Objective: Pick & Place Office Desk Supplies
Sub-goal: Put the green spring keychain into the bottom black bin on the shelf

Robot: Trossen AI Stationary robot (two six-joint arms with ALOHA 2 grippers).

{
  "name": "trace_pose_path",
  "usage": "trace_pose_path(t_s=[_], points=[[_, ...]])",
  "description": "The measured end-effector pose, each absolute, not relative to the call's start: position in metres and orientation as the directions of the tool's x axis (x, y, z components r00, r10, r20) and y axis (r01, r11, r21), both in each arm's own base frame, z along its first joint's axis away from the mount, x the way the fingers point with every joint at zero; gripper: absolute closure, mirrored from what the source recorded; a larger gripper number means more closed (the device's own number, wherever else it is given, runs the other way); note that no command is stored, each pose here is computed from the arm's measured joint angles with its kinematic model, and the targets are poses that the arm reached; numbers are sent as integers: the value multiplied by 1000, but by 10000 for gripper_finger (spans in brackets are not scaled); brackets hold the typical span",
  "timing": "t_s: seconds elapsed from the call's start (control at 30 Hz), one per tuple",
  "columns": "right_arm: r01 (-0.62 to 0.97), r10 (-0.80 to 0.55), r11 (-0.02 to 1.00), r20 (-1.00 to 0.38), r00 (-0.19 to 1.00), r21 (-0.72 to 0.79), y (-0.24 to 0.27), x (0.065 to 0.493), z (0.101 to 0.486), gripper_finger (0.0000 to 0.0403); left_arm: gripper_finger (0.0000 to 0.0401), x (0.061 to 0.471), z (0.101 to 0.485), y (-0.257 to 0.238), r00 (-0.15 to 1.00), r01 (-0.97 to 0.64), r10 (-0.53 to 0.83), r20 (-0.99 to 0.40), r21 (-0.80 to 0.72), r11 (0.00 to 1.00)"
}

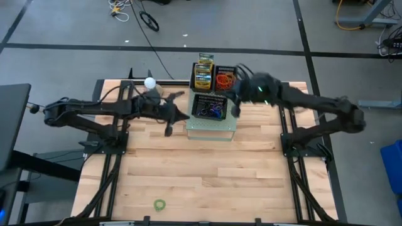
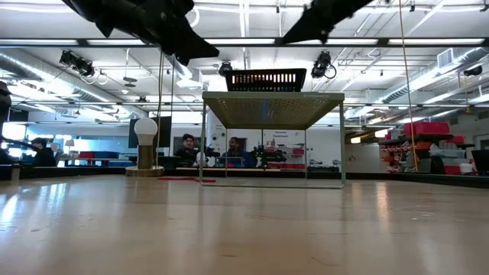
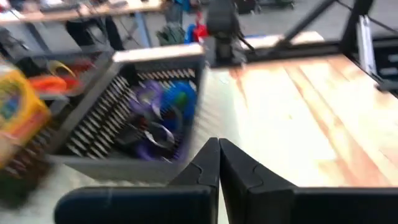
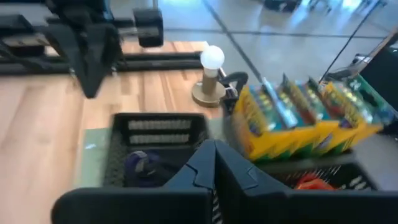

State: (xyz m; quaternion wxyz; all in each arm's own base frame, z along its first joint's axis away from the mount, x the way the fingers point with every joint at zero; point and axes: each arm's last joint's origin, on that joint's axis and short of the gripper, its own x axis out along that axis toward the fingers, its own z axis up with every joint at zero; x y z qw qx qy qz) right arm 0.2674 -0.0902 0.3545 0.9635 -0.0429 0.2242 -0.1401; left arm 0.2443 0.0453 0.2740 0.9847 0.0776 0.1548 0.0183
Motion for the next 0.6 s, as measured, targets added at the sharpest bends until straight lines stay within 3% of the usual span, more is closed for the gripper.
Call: trace_pose_path(t_s=[0.33, 0.6], points=[[401, -406, 912, -340, 848, -89, -17, 213, 299, 396, 380, 239, 254, -11, 851, 139, -134, -508, -28, 990], [352, -350, 935, -239, 906, -34, 27, 207, 255, 397, 378, 226, 230, -81, 743, 65, -110, -660, -92, 994]])
